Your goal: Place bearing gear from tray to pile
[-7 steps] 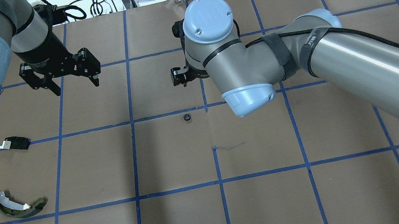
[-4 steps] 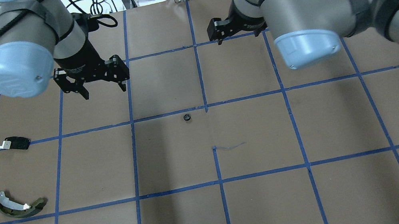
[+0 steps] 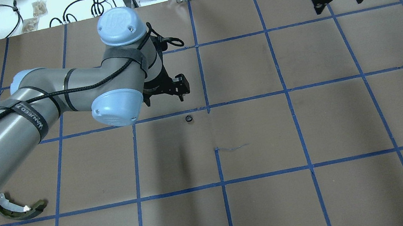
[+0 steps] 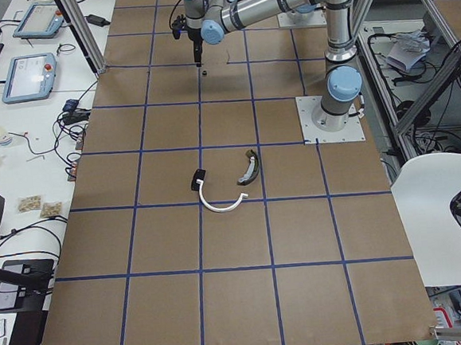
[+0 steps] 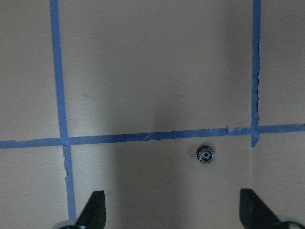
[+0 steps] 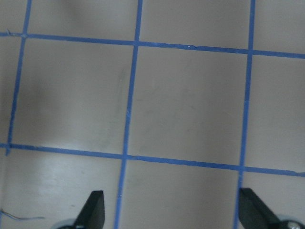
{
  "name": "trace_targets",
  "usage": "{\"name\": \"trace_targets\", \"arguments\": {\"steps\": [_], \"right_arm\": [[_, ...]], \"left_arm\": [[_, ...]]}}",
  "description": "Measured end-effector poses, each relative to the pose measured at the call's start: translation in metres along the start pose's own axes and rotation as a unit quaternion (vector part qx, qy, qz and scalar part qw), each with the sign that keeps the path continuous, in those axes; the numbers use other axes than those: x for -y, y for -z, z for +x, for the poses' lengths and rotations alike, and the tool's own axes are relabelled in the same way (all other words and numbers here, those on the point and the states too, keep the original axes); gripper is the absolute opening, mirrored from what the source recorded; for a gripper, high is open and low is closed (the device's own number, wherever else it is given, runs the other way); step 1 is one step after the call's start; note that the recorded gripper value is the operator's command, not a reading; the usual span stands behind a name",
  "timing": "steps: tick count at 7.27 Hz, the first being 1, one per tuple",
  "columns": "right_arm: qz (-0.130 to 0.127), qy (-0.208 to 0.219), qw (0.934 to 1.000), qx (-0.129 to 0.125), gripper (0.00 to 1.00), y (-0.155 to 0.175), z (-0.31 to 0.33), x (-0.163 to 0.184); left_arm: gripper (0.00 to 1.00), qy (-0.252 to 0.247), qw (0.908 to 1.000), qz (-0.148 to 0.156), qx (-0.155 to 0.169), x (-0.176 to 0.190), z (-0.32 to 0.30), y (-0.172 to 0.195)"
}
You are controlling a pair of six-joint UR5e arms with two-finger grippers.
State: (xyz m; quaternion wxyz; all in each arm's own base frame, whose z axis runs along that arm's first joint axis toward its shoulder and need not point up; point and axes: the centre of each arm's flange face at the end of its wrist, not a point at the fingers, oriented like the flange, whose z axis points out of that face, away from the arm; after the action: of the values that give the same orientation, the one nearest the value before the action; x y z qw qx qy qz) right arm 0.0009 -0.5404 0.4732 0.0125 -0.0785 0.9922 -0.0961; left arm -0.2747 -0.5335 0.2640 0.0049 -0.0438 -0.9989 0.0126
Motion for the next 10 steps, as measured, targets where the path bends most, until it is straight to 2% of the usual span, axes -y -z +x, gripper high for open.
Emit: {"name": "trace_targets", "arguments": {"steps": [2, 3, 4, 5, 6, 7, 8, 9, 10], "right_arm": [[-0.022, 0.059, 0.998, -0.004, 1.0, -0.011, 0.132, -0.03], [-0.038, 0.09, 0.9952, 0.004, 1.0, -0.032, 0.195, -0.048], [-0.053, 0.138, 0.9888, 0.021, 1.0, -0.058, 0.245, -0.068], [-0.057, 0.206, 0.9763, 0.035, 1.0, -0.085, 0.289, -0.087], [-0.049, 0.266, 0.9621, 0.037, 1.0, -0.109, 0.331, -0.107], [-0.04, 0.297, 0.9531, 0.04, 1.0, -0.133, 0.367, -0.129], [-0.037, 0.303, 0.9512, 0.048, 1.0, -0.153, 0.392, -0.151], [-0.047, 0.295, 0.9527, 0.055, 1.0, -0.165, 0.407, -0.171], [-0.064, 0.297, 0.9509, 0.059, 1.0, -0.171, 0.416, -0.185]], "left_arm": [[1.0, -0.017, 0.9998, -0.012, 0.002, 0.002, 0.012, -0.035], [1.0, -0.022, 0.9996, -0.015, 0.003, 0.003, 0.019, -0.049], [0.98, -0.026, 0.9995, -0.016, 0.004, 0.005, 0.023, -0.062], [0.85, -0.029, 0.9995, -0.014, 0.004, 0.007, 0.027, -0.073], [0.83, -0.032, 0.9994, -0.014, 0.004, 0.009, 0.028, -0.082], [0.81, -0.034, 0.9993, -0.014, 0.004, 0.01, 0.029, -0.088], [0.69, -0.035, 0.9993, -0.015, 0.004, 0.01, 0.029, -0.092], [0.5, -0.035, 0.9993, -0.014, 0.005, 0.011, 0.03, -0.094], [0.23, -0.035, 0.9993, -0.014, 0.006, 0.011, 0.029, -0.095]]}}
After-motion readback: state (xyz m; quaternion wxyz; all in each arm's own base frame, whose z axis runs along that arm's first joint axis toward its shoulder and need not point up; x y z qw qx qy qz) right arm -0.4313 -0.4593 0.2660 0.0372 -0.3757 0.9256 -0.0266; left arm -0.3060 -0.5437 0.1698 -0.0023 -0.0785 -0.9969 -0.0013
